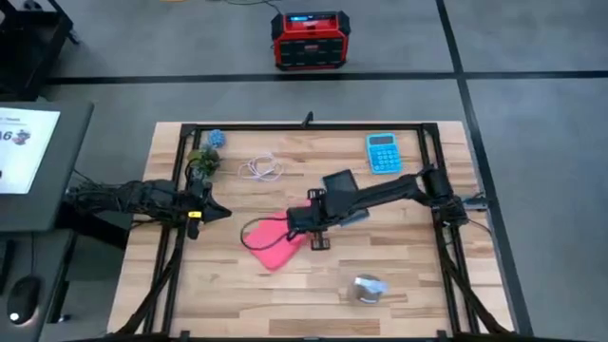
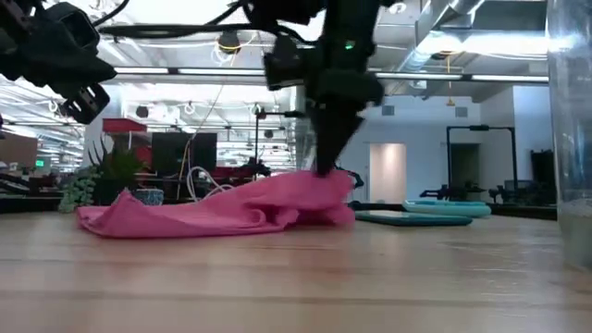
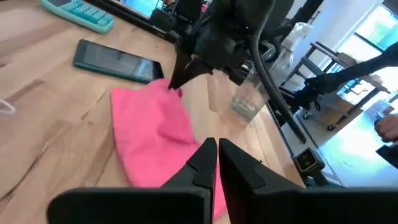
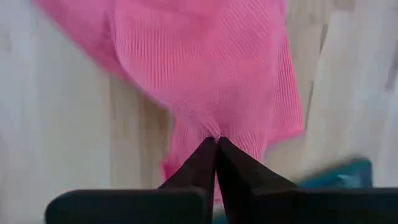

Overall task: Apply microfiber cloth
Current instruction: Fold the pink microfiber cloth

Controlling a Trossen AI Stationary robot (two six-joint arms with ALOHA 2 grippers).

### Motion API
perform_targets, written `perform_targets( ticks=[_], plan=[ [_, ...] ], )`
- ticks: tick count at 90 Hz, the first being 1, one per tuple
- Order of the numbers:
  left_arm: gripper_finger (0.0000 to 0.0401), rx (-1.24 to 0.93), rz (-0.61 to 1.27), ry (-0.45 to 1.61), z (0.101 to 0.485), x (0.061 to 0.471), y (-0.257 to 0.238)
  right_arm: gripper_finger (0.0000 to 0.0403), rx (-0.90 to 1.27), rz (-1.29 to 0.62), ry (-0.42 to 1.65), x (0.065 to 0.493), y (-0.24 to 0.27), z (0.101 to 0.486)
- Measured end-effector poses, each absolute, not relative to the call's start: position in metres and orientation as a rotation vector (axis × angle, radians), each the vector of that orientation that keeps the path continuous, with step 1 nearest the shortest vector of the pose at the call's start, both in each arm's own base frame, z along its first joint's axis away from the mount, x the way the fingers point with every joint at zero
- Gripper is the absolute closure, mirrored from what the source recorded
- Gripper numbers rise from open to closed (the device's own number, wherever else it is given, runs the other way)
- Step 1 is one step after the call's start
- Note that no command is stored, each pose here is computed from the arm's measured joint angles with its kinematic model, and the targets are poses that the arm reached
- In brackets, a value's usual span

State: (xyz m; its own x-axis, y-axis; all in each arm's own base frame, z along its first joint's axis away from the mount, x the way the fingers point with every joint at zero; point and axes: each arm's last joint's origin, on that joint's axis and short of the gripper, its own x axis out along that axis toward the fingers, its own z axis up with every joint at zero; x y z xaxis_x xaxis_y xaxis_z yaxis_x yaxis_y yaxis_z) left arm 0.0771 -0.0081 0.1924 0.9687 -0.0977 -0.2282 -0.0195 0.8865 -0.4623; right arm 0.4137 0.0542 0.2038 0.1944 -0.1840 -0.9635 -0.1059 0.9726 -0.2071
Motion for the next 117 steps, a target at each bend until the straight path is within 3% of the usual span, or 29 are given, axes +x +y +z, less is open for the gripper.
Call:
perform_targets(
  ticks=[20, 40, 71, 92, 117],
  plan=[
    [0.0401, -0.579, -0.164, 0.25, 0.19, 0.08, -0.013, 0.0332, -0.185, -0.066, 1.299, 0.406, 0.057, 0.232],
    [0.0401, -0.71, -0.288, 0.059, 0.172, 0.095, -0.02, 0.0316, -0.058, 0.093, 1.12, 0.432, 0.067, 0.222],
    [0.0401, -0.679, -0.203, 0.268, 0.157, 0.109, -0.027, 0.0316, -0.043, -0.018, 1.181, 0.44, 0.047, 0.199],
    [0.0401, -0.489, -0.21, 0.305, 0.187, 0.13, -0.036, 0.0316, -0.038, -0.03, 1.187, 0.437, 0.042, 0.203],
    [0.0401, -0.517, -0.104, 0.582, 0.16, 0.177, -0.053, 0.0316, -0.008, -0.066, 1.237, 0.431, 0.03, 0.184]
  ],
)
